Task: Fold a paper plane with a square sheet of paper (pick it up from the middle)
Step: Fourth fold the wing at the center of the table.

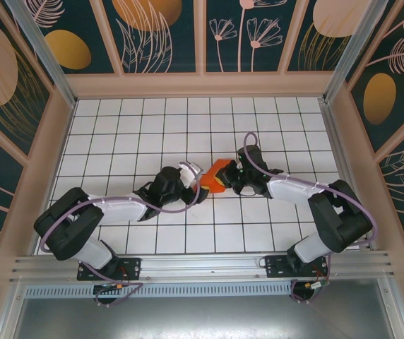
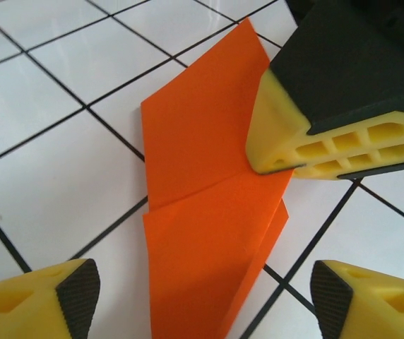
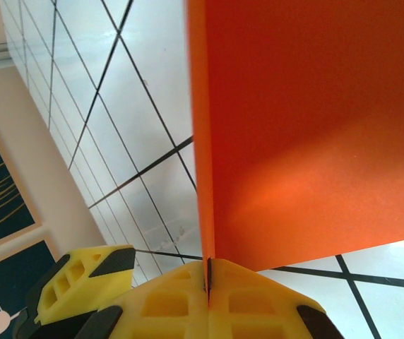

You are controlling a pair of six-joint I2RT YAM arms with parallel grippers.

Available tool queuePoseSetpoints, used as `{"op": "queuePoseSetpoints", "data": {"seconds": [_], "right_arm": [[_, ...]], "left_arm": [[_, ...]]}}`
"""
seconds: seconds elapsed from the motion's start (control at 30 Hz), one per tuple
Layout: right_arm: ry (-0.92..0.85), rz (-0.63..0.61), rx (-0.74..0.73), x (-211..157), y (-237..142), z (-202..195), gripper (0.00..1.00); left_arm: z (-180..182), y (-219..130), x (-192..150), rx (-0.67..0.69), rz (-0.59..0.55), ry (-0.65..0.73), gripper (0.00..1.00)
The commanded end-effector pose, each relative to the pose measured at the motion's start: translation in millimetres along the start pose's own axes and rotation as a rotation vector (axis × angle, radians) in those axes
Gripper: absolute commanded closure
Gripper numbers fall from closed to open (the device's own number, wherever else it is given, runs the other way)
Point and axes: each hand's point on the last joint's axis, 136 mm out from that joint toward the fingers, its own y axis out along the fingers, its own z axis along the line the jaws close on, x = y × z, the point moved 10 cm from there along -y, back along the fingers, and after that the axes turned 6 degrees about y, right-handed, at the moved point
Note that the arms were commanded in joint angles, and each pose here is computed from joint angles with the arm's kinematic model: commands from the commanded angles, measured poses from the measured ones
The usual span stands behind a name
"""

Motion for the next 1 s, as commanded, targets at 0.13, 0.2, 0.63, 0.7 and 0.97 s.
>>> {"op": "queuePoseSetpoints", "data": {"seconds": [0.13, 0.2, 0.63, 0.7, 0.97], "right_arm": [[0.007, 0.05, -0.044, 3.4, 3.0, 2.0, 0.97], [0.006, 0.062, -0.051, 2.4, 3.3, 0.7, 0.97], [0.054, 0.099, -0.06, 10.3, 4.1, -3.7, 0.96], [0.06, 0.102, -0.065, 11.7, 5.4, -4.6, 0.96], [0.076, 0.115, -0.078, 13.7, 8.9, -4.9, 0.96]], "left_arm": [[-8.0, 12.4, -1.9, -0.088, -0.086, 0.178, 0.26], [-7.6, 13.3, -4.5, -0.085, -0.1, 0.195, 0.27], [-8.6, 27.8, -21.6, -0.1, -0.099, 0.23, 0.52], [-8.5, 29.2, -23.6, -0.102, -0.098, 0.229, 0.53], [-8.8, 34.1, -27.3, -0.112, -0.092, 0.23, 0.56]]}}
